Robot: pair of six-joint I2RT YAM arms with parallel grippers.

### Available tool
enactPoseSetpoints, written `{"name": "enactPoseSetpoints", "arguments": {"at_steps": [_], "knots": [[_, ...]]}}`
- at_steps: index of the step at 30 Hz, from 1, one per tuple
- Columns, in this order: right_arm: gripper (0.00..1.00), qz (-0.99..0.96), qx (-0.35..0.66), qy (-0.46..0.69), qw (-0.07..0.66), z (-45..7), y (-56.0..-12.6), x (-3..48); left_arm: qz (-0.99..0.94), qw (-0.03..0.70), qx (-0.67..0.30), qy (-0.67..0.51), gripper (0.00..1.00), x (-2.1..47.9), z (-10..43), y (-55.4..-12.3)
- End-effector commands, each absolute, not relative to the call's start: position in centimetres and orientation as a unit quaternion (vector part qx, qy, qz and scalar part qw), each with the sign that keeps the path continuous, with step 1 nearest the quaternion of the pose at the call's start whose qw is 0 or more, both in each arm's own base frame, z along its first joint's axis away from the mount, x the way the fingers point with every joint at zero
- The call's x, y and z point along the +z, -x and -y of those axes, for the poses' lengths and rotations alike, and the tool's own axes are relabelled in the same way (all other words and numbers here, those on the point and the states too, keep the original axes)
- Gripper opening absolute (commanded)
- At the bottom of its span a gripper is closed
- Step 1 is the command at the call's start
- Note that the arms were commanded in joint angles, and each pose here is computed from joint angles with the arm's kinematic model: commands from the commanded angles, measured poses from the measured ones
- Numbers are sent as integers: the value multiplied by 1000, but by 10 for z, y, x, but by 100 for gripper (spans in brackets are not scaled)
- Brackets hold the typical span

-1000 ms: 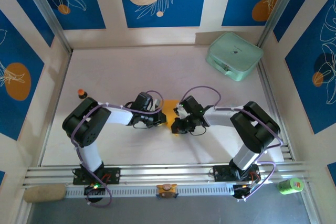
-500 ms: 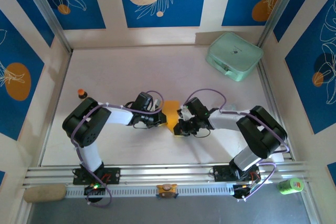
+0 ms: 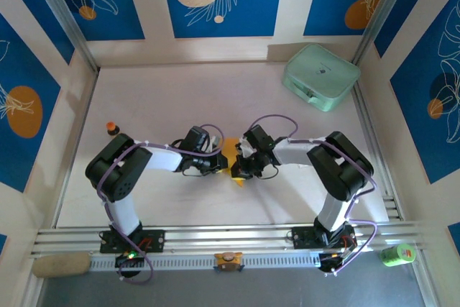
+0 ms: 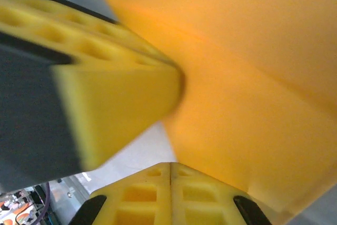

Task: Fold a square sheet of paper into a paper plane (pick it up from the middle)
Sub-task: Third fold the triangle at the center of the table.

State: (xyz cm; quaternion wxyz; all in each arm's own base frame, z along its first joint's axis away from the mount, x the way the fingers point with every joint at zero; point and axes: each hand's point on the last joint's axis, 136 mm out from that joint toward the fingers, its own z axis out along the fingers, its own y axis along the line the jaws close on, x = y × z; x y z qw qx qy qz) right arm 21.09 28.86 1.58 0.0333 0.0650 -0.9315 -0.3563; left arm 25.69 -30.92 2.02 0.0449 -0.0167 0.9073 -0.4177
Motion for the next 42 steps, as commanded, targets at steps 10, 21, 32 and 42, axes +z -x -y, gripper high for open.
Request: {"name": "enactPoseSetpoints", "arguments": {"at_steps": [10,21,32,42], "knots": [[7,935,-348,-60,36,-271,-195,26,-919,39,-391,20,0,7,303,-255],[7,940,-333,-64,51,-281,-199,10,-919,39,-391,19,0,8,303,-255],[6,933,-353,-35,61,-257,-174,6,-922,41,-384,20,0,6,300,-256],[6,920,-387,-31,50,-258,-174,26,-920,43,-388,23,0,8,301,-256]]}}
